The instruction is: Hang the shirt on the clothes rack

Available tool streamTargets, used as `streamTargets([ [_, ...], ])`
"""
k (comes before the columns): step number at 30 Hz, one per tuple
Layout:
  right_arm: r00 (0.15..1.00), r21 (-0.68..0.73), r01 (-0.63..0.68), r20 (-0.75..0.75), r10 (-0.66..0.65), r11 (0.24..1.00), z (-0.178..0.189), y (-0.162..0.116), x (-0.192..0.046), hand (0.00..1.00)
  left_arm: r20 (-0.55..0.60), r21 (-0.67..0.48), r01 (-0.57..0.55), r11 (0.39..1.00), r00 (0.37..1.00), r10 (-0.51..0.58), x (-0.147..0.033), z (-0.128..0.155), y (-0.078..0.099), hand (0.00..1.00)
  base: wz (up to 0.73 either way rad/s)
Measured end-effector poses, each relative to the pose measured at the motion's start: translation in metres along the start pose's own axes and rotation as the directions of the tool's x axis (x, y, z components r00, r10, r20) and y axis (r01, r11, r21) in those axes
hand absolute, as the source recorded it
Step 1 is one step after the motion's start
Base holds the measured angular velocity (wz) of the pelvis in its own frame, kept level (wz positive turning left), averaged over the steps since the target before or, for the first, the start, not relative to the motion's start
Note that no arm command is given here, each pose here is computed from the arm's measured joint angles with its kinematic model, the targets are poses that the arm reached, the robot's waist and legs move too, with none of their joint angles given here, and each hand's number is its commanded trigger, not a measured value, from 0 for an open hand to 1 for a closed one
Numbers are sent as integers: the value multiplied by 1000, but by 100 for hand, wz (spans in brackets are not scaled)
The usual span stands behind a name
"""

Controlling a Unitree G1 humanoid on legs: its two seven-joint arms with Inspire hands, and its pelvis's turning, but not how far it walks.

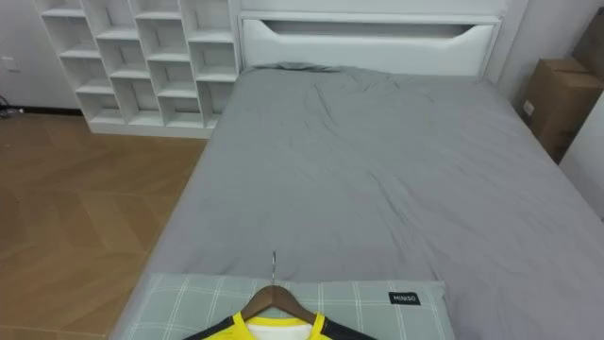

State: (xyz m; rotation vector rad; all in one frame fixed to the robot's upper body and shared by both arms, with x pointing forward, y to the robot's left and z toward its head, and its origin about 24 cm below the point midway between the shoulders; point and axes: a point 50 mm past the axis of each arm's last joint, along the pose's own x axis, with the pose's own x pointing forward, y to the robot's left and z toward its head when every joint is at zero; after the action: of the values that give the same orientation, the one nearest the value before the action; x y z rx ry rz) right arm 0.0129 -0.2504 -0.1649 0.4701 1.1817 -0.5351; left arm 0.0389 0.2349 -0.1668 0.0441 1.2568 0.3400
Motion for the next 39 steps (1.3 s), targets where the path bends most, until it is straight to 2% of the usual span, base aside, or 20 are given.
streamTargets([
  [18,1000,25,-2,1,2,1000,0,-1,0,0,10,18,-8,1000,1000,8,0,1,0,0,0],
  [27,1000,30,-7,-12,7,1000,-4,0,0,0,-39,-117,-12,993,999,8,-2,-12,1,0,0],
  [33,1000,36,14,-20,-14,999,-6,-3,-1,0,-89,-193,-59,980,995,42,-5,-27,6,0,0],
  [39,998,63,48,-38,-45,997,-9,-6,-2,0,-136,-177,-218,960,971,195,-9,-37,20,0,6],
])
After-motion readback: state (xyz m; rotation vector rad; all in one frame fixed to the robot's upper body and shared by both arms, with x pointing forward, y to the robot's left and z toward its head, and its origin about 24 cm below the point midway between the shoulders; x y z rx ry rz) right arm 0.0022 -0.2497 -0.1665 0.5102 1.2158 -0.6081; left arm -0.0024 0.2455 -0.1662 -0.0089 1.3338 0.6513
